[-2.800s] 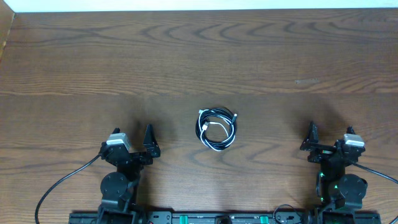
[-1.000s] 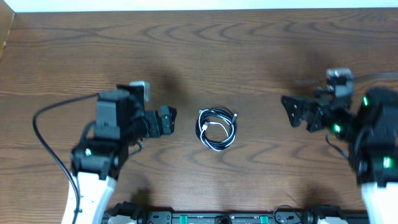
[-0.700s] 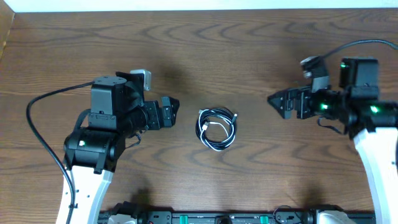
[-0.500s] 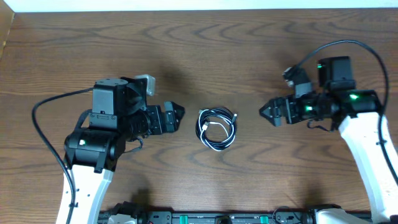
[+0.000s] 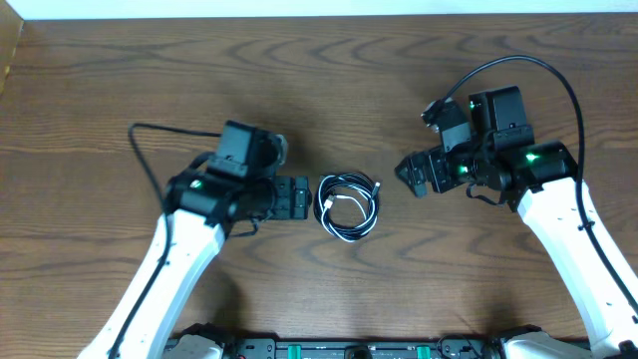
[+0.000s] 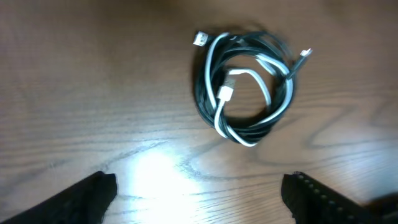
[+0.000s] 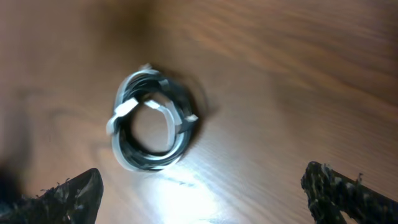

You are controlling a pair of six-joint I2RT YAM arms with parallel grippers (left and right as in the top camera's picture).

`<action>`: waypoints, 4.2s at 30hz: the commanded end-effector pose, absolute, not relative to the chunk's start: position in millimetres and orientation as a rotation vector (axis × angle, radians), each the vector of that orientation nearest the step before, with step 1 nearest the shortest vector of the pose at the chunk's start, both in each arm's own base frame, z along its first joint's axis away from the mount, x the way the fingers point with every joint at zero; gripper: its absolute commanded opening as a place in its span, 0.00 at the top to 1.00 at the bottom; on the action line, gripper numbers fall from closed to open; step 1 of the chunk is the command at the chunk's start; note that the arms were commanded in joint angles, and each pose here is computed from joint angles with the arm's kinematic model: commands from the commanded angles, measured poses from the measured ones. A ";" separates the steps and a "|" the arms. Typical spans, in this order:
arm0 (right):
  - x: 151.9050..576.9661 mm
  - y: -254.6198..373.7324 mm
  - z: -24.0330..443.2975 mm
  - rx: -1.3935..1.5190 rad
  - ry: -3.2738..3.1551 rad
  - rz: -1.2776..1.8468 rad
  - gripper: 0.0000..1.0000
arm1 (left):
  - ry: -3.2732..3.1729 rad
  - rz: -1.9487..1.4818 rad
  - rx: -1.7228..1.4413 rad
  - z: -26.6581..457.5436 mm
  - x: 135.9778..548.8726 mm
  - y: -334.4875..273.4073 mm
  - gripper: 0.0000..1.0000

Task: Untangle cables
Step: 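Move both grippers inward toward the coiled cable bundle, then grasp the black and white cable bundle with the left gripper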

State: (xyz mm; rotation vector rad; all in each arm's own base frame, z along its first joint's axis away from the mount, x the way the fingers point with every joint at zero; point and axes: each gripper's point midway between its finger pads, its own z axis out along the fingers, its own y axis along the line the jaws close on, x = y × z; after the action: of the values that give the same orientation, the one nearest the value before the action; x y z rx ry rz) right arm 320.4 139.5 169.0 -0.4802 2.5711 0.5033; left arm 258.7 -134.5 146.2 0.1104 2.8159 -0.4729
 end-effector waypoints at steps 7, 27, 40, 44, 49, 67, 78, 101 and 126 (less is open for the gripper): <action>345.6 91.4 170.7 -0.154 2.577 0.158 0.01 | 2.906 -0.490 0.115 105.7 260.8 -186.3 0.21; 343.5 84.7 167.2 -0.129 2.595 0.123 0.01 | 2.881 -0.043 0.096 56.4 266.1 -192.7 0.31; 342.0 90.0 166.9 -0.142 2.599 0.162 0.01 | 2.888 0.032 0.092 29.4 275.1 -192.0 0.37; 342.2 90.1 167.0 -0.142 2.598 0.162 0.01 | 2.912 0.059 0.083 19.5 273.0 -190.3 0.39; 342.8 90.2 167.4 -0.141 2.595 0.163 0.01 | 2.925 0.067 0.086 15.1 271.5 -189.9 0.44; 342.8 90.2 166.6 -0.141 2.595 0.162 0.01 | 2.940 0.037 0.057 13.7 269.2 -193.6 0.74; 342.5 90.1 166.2 -0.142 2.596 0.162 0.01 | 2.947 0.044 0.097 5.0 265.1 -201.3 0.87; 341.9 89.9 165.8 -0.142 2.599 0.161 0.01 | 2.949 0.046 0.090 3.2 265.3 -201.4 0.58; 339.5 89.4 147.6 -0.142 2.610 0.160 0.01 | 2.841 -0.095 0.191 81.5 275.3 -215.0 0.92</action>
State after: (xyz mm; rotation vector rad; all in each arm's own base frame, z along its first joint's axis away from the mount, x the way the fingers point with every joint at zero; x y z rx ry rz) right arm 345.4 90.3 160.0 -0.1603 2.5841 0.1514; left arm 259.9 -197.4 29.5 0.1249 2.9670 0.0577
